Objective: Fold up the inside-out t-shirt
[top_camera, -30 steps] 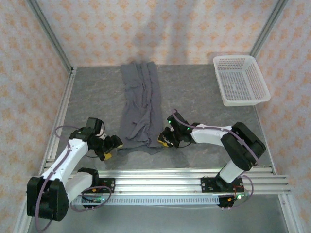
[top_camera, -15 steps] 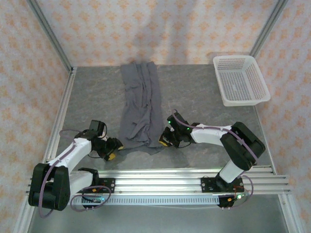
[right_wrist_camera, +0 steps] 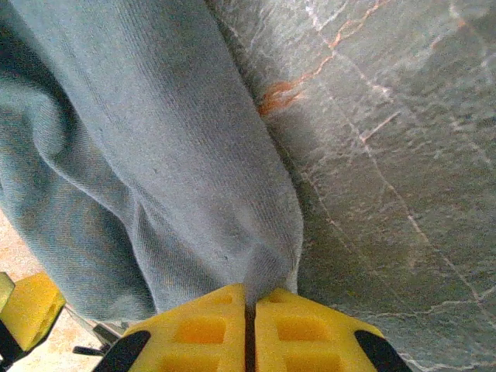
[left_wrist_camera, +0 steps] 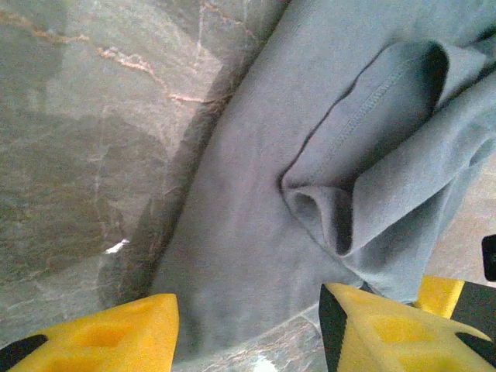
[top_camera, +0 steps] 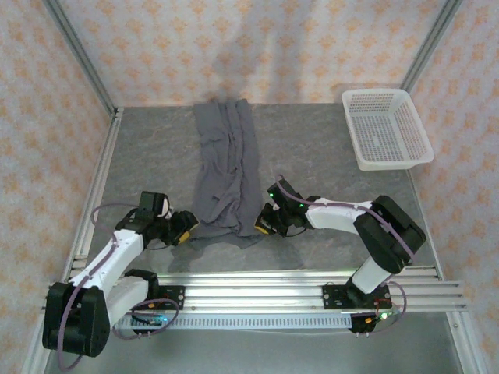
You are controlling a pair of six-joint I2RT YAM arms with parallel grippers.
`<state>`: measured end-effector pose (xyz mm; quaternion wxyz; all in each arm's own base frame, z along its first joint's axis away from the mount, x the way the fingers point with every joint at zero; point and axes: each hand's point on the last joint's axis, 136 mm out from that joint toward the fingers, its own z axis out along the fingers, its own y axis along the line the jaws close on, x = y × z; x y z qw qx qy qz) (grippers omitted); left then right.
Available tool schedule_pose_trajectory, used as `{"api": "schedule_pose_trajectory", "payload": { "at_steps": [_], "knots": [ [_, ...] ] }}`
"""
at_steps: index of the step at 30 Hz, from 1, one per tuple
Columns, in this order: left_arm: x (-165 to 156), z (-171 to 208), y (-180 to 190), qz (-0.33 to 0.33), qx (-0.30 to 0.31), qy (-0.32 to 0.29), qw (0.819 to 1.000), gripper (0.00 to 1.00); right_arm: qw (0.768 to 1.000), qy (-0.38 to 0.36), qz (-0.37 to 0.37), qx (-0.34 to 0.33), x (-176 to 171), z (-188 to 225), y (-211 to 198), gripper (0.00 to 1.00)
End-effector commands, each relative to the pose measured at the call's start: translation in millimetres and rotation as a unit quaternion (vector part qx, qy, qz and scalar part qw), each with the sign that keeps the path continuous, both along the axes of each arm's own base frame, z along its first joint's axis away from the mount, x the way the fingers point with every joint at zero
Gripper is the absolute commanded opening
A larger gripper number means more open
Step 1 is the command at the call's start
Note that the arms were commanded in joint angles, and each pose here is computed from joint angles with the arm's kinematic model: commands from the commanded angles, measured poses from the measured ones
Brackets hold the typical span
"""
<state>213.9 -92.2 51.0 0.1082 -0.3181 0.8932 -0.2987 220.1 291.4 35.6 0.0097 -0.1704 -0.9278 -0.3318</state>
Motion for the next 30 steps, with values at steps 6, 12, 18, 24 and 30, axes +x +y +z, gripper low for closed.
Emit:
{"api": "schedule_pose_trajectory", "payload": {
  "at_steps": [6,12,18,24,30],
  "knots": [
    [8,-14,2,-0.003,0.012,0.001,1.000,0.60,1.000,-0.008,0.005,-0.008,2,5,2,0.09],
    [14,-20,-2,-0.010,0.003,0.011,1.000,0.62,1.000,-0.008,0.003,-0.008,2,5,1,0.09],
    [22,-16,-13,-0.020,-0.017,0.001,1.000,0.44,1.000,-0.006,0.001,-0.009,2,4,0,0.07],
    [30,-3,-29,-0.024,-0.061,-0.023,0.998,0.01,1.000,-0.014,-0.010,0.003,5,7,2,0.00],
    [8,-2,-23,-0.023,-0.044,0.008,0.999,0.00,0.999,-0.025,-0.018,-0.013,-5,12,-16,0.00]
  ]
}}
